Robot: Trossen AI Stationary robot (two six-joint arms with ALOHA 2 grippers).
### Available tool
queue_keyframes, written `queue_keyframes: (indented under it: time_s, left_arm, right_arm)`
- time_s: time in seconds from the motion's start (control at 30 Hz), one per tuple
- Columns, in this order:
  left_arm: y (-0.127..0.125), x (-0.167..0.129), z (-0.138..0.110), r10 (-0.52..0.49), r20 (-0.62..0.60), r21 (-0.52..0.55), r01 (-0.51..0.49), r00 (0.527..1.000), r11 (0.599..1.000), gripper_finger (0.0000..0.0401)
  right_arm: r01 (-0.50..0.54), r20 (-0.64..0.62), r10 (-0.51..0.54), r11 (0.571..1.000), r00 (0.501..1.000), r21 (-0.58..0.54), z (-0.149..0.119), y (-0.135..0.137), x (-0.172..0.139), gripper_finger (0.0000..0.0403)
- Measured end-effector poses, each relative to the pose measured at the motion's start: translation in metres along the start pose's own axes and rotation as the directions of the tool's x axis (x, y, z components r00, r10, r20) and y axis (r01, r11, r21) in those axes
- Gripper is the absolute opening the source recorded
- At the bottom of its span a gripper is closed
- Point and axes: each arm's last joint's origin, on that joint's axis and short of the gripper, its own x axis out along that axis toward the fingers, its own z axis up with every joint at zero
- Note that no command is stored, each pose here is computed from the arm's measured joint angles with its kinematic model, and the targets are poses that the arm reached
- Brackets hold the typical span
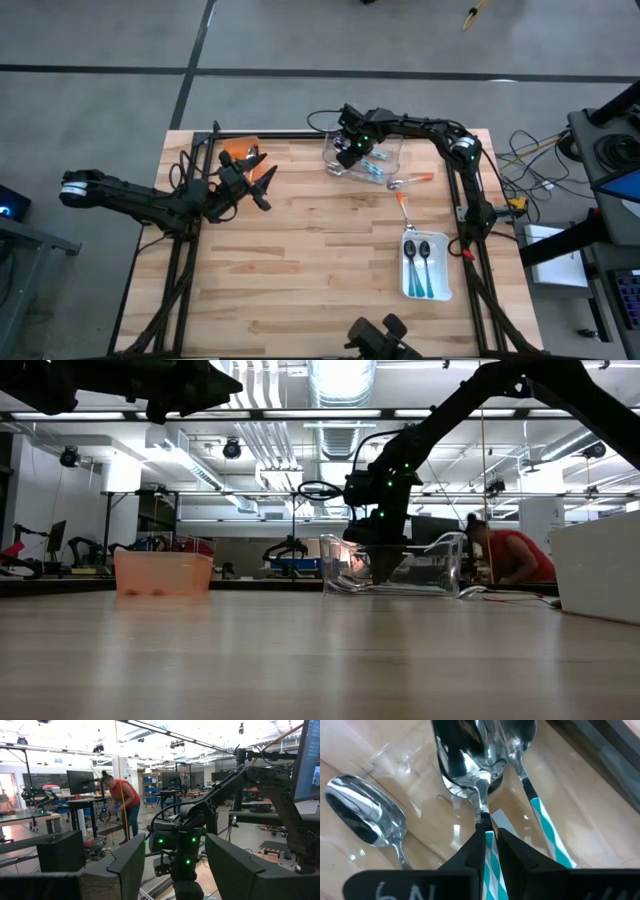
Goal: Sort silverware by color (type)
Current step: Adjust the blue patterned spoon on the transparent bin
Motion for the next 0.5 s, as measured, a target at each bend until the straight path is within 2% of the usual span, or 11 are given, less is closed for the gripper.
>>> queue_keyframes:
  time_s: [0.37,0.5]
  left_arm:
    - [0.0000,0.0000,0.0000,0.000,0.000,0.000,0.000,1.000,1.000,0.0188]
    - [0.0001,0.0001,0.0000,0.001,0.000,0.000,-0.001,1.000,1.000,0.0188]
  right_arm:
    - [-0.005,-0.035,0.000,0.992,0.999,-0.130,-0.0032,-0.0005,-0.0024,0.0033]
    - [-0.012,-0.041,0.002,0.972,0.999,-0.234,-0.0035,0.0011,-0.0034,0.0033]
